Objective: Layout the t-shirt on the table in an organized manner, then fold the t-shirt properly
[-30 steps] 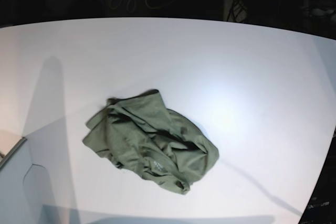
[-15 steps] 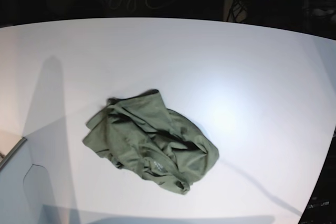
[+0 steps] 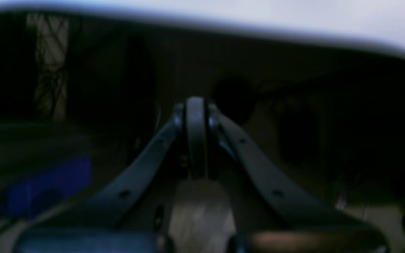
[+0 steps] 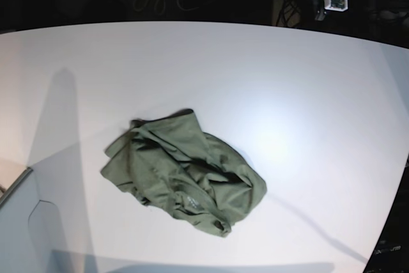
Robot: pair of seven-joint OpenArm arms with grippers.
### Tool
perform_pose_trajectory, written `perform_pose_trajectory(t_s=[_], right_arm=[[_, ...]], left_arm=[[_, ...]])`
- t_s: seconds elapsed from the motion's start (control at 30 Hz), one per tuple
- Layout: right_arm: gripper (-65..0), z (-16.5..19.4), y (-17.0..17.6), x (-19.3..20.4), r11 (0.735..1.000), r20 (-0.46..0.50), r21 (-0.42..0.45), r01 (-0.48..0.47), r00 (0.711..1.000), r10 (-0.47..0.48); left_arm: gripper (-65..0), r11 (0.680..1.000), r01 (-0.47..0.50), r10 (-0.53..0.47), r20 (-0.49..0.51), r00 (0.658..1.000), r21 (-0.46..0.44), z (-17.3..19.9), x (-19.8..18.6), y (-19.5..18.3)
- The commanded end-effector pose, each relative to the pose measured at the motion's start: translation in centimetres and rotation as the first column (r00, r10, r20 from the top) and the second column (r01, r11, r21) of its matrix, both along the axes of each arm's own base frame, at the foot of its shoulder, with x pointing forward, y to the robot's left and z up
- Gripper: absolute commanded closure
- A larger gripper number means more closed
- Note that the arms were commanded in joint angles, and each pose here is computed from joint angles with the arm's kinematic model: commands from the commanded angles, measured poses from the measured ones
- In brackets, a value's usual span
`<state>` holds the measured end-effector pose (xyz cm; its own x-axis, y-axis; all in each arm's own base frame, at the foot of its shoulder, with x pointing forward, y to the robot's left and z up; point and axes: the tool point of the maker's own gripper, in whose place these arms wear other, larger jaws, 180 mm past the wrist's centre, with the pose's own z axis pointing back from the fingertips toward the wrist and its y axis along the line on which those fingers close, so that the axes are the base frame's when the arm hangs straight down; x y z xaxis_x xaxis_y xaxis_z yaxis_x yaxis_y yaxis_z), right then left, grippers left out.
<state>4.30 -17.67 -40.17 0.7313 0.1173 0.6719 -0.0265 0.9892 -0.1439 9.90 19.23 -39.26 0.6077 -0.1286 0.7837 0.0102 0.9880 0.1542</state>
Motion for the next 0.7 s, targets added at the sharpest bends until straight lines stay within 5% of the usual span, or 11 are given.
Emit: perform_pose_trajectory(t_s=[0.0, 0.2, 0.33, 0.47, 0.57, 0.67], right_arm=[[0.0, 1.2, -0.3, 0.7, 1.000, 0.044, -0.009, -0.005, 0.999, 0.005], [0.0, 4.1, -0.4, 7.2, 1.000, 0.233, -0.019, -0.001, 0.973, 0.005], [0.0, 5.5, -0.1, 10.6, 1.000, 0.328, -0.009, 0.005, 0.945, -0.002], [0.0, 6.6, 0.3, 13.3, 0.999, 0.402, 0.018, 0.030, 0.915, -0.035], [0.0, 6.2, 0.7, 14.9, 0.997, 0.374, 0.050, 0.064, 0.924, -0.078], [-7.5, 4.7, 0.7, 16.3, 0.994, 0.278, 0.069, 0.090, 0.955, -0.106]], left_arm=[[0.0, 1.000, 0.006, -0.006, 0.040, 0.999, 0.009, 1.2, 0.5, 0.1], [-0.6, 1.000, 0.016, -0.018, 0.194, 0.981, 0.007, 4.7, 5.6, -0.5], [-9.8, 1.000, 0.026, -0.029, 0.199, 0.980, 0.016, 5.4, 9.6, -0.3], [-22.4, 0.986, 0.169, -0.164, 0.210, 0.964, -0.005, 5.8, 14.5, -2.4], [-30.7, 0.976, 0.220, -0.215, 0.189, 0.958, -0.002, 5.9, 17.5, -3.1], [-34.1, 0.978, 0.207, -0.201, 0.167, 0.965, -0.017, 5.7, 19.9, -3.2]])
